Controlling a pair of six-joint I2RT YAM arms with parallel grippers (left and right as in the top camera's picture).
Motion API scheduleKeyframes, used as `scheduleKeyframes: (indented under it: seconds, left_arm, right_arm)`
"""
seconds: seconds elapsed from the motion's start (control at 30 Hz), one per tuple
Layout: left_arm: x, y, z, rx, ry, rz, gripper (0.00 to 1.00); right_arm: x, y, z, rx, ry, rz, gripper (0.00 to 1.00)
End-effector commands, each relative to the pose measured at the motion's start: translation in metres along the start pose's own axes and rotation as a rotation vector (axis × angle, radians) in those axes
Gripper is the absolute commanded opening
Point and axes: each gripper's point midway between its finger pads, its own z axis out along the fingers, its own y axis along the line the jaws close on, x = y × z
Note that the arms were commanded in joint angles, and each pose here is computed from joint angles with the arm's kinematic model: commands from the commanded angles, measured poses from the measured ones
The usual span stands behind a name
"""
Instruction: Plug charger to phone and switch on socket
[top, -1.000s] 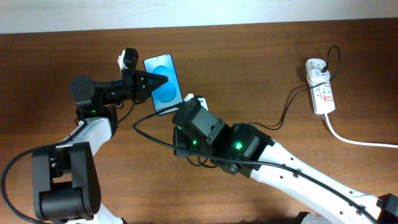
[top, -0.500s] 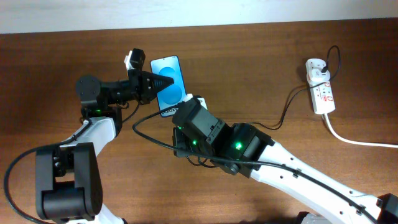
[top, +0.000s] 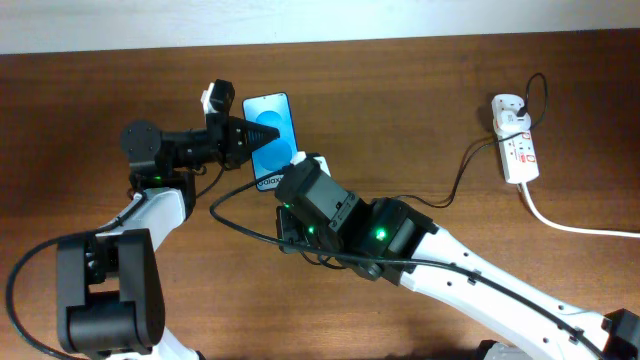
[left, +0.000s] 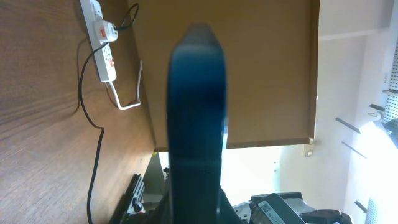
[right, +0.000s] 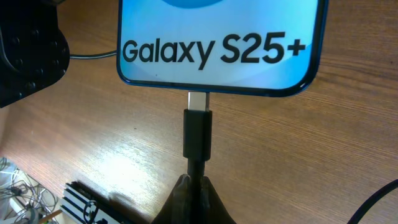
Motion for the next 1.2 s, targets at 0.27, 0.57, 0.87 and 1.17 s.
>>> scheduleKeyframes:
  seconds: [0.27, 0.57, 0.87, 1.17]
  left_arm:
    - [0.004, -0.006, 0.000, -0.004, 0.041, 0.030, 0.00]
    - [0.006, -0.006, -0.002, -0.006, 0.052, 0.103, 0.00]
    - [-0.017, -0.009, -0.006, 0.006, -0.080, 0.154, 0.00]
    - [-0.018, -0.008, -0.006, 0.004, -0.084, 0.177, 0.00]
  right_arm:
    - [-0.002, -0.008, 0.013, 0.044, -0.008, -0.015, 0.04]
    - [-0.007, -0.007, 0.014, 0.042, -0.026, -0.085, 0.04]
    - [0.009, 0.001, 0.014, -0.010, 0.054, -0.086, 0.04]
    - [0.001, -0.008, 0.014, 0.040, 0.012, -0.085, 0.04]
